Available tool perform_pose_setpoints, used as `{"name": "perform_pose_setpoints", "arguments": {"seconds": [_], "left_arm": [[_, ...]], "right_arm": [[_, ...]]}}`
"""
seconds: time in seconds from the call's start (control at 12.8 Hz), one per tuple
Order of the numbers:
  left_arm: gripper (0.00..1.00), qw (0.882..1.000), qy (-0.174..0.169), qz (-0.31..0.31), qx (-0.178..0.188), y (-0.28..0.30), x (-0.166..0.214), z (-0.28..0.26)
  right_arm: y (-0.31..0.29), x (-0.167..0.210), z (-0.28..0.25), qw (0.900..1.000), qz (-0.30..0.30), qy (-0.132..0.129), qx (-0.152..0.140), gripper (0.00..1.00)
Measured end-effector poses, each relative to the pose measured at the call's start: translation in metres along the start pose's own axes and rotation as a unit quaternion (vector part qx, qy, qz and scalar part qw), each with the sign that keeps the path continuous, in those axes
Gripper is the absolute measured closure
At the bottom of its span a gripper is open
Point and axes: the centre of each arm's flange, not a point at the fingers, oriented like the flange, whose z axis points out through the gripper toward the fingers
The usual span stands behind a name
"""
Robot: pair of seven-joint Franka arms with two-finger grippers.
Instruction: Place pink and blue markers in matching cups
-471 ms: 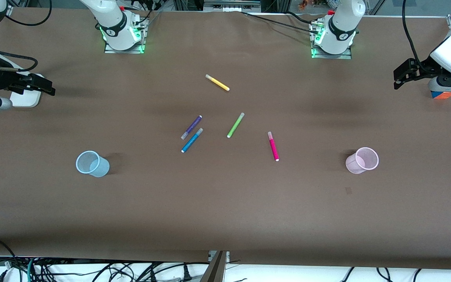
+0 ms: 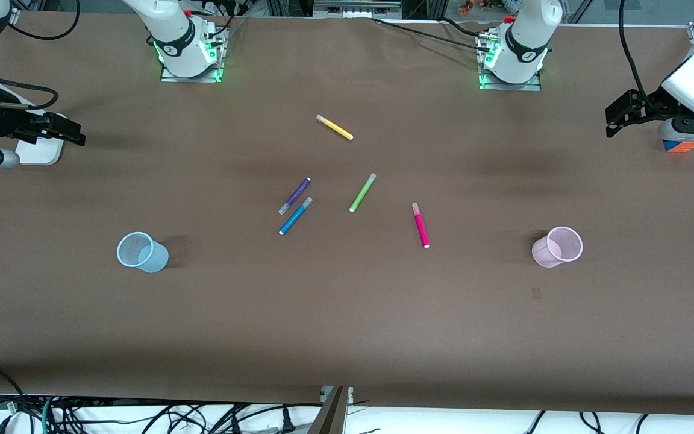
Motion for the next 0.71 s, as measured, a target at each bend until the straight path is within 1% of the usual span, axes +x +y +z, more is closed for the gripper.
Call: {"name": "perform_pose_setpoints", "arguments": {"seconds": [0.24, 0.47, 0.63, 0.71], "left_arm": [[0.0, 1.0, -0.014, 0.001, -0.007, 0.002, -0.002, 0.003], [0.0, 0.999, -0.041, 0.002, -0.015, 0.005, -0.007, 0.009], [0.0, 0.999, -0.047, 0.003, -0.021, 0.007, -0.006, 0.014], [0.0, 0.998, -0.052, 0.005, -0.024, 0.01, -0.004, 0.018]], "right_arm": [[0.0, 0.0, 0.0, 1.0, 0.0, -0.002, 0.0, 0.0], [-0.002, 0.0, 0.0, 1.0, 0.008, -0.001, 0.0, 0.0], [-0.019, 0.001, 0.001, 0.999, 0.033, 0.002, -0.001, 0.0], [-0.04, 0.005, 0.006, 0.999, 0.045, 0.005, -0.003, 0.0]]}}
